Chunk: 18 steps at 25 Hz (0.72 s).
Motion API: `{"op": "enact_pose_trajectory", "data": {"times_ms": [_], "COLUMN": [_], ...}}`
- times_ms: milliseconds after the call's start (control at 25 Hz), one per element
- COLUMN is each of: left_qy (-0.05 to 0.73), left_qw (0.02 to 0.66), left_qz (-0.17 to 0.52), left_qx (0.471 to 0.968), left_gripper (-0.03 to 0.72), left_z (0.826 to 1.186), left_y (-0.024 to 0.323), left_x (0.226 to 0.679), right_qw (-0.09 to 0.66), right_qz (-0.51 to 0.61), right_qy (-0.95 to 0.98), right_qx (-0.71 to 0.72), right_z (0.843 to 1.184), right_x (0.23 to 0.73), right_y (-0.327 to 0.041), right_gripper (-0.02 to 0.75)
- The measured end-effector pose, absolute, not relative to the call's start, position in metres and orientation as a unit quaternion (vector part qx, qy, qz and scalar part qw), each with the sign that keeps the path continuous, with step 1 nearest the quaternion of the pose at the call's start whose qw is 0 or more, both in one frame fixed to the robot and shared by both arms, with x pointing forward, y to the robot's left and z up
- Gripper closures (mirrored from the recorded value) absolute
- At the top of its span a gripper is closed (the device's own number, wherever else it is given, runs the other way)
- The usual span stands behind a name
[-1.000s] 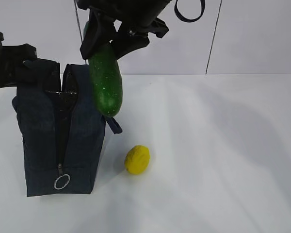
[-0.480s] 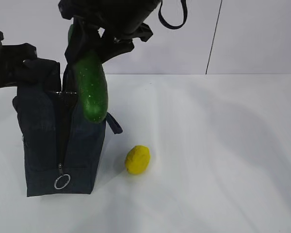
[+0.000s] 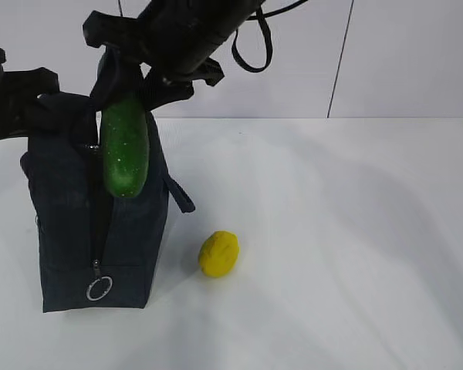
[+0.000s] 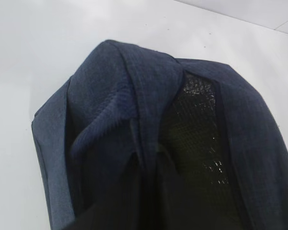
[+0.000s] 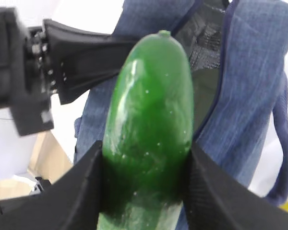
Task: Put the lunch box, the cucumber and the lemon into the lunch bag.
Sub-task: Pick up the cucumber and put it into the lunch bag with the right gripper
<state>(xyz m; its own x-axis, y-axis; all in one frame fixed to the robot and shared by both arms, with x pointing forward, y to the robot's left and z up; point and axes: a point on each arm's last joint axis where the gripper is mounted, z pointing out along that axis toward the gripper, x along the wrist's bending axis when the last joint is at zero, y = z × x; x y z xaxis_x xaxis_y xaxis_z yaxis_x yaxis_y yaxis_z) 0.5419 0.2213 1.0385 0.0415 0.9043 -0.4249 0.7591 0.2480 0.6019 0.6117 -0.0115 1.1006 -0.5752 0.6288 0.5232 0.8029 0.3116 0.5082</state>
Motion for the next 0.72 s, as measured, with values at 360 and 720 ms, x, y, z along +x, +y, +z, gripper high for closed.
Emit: {"op": "enact_pose_trajectory", "data": {"times_ms": [360, 720], "left_qy": [0.686, 0.669], "left_qw": [0.396, 0.411], "left_qz": [0.088, 0.078], "left_qx": [0.604, 0.615], "left_gripper": [0.682, 0.682], "left_z": [1.039, 1.044], "left_y": [0.22, 0.202], "left_x": [0.542, 0.535], "right_qw": [0.104, 0.098], "right_qz": [-0.388, -0.396], "right_qy": [-0.802, -0.799], "right_qx": [-0.441, -0.441], "right_z": [1.088, 1.089], "right_x": [0.62, 0.622], "right_y": [-0.007, -0.007], "right_gripper": [0.372, 0.372]}}
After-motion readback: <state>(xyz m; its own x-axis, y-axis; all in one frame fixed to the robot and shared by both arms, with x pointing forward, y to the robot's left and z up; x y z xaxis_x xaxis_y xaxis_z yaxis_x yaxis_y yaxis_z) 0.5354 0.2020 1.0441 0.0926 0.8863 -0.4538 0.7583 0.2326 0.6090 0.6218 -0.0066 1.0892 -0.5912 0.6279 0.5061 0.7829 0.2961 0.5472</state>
